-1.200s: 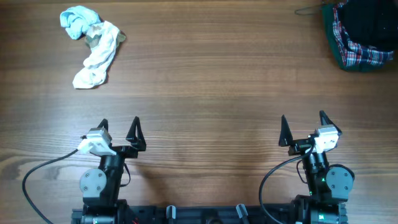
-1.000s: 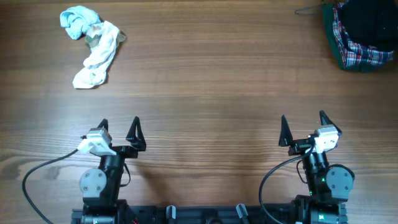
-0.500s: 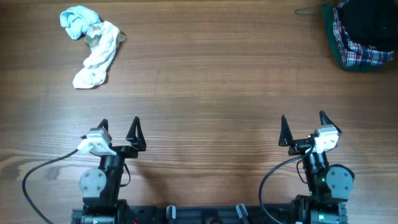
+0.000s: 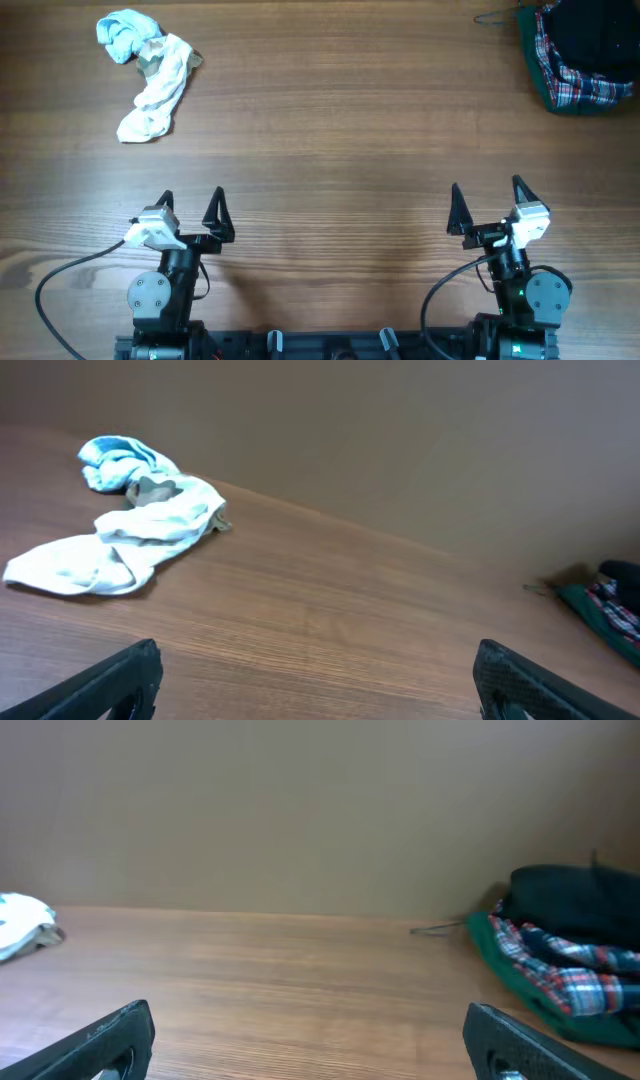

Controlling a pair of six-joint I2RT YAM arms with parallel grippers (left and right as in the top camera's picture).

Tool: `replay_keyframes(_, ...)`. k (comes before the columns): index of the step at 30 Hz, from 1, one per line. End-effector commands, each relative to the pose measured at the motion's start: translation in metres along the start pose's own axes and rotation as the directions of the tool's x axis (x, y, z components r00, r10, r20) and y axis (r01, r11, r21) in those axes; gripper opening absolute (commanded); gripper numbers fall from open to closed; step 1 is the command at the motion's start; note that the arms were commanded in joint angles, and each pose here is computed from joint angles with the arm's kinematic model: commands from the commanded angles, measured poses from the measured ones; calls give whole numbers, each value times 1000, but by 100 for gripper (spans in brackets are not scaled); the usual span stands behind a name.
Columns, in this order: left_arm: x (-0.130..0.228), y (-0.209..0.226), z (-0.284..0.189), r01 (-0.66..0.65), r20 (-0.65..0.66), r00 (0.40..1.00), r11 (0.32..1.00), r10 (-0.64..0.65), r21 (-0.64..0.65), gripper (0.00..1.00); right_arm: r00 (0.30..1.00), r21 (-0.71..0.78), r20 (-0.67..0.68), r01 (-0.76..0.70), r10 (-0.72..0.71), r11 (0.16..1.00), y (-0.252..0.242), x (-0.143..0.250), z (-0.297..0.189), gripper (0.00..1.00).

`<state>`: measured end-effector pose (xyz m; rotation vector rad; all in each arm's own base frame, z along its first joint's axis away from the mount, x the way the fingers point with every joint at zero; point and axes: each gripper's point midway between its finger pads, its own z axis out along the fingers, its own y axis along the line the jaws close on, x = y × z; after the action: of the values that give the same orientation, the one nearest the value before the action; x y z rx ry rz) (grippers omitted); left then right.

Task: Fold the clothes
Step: 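Raise both arms from rest toward the white shirt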

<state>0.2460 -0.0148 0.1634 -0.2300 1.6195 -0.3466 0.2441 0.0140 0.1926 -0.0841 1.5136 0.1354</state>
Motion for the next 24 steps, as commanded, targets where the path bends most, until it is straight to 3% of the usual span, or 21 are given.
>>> replay_keyframes(1, 6, -18, -1, 6, -32, 999, 994, -3, 110, 100, 958, -46, -8, -286, 286, 957, 8, -1, 0, 100)
replay_keyframes(2, 6, -27, -2, 6, -36, 999, 987, 0, 160, 100, 922, -45, -13, -388, 388, 921, 8, -1, 0, 100)
replay_keyframes(4, 3, -34, -3, 47, -37, 998, 980, -40, 194, 100, 889, -56, -23, -458, 457, 887, 10, -1, 0, 100)
replay_keyframes(11, -10, -39, 2, 102, -135, 987, 984, -82, 149, 100, 926, -194, -77, -378, 370, 905, 36, -12, -3, 100)
replay_keyframes(15, -20, -48, 35, 127, -373, 924, 988, -87, 82, 100, 913, -217, -174, -400, 368, 890, 44, -28, 9, 100)
replay_keyframes(17, -19, -46, 56, 148, -515, 848, 989, -128, -2, 100, 893, -227, -256, -428, 370, 875, 47, -41, 26, 100)
replay_keyframes(20, -24, -49, 85, 124, -616, 780, 992, -109, -18, 100, 848, -261, -407, -464, 340, 846, 53, -54, 57, 100)
replay_keyframes(24, -26, -60, 113, 165, -611, 786, 985, -98, 54, 100, 746, -218, -622, -459, 240, 861, 49, -47, 103, 100)
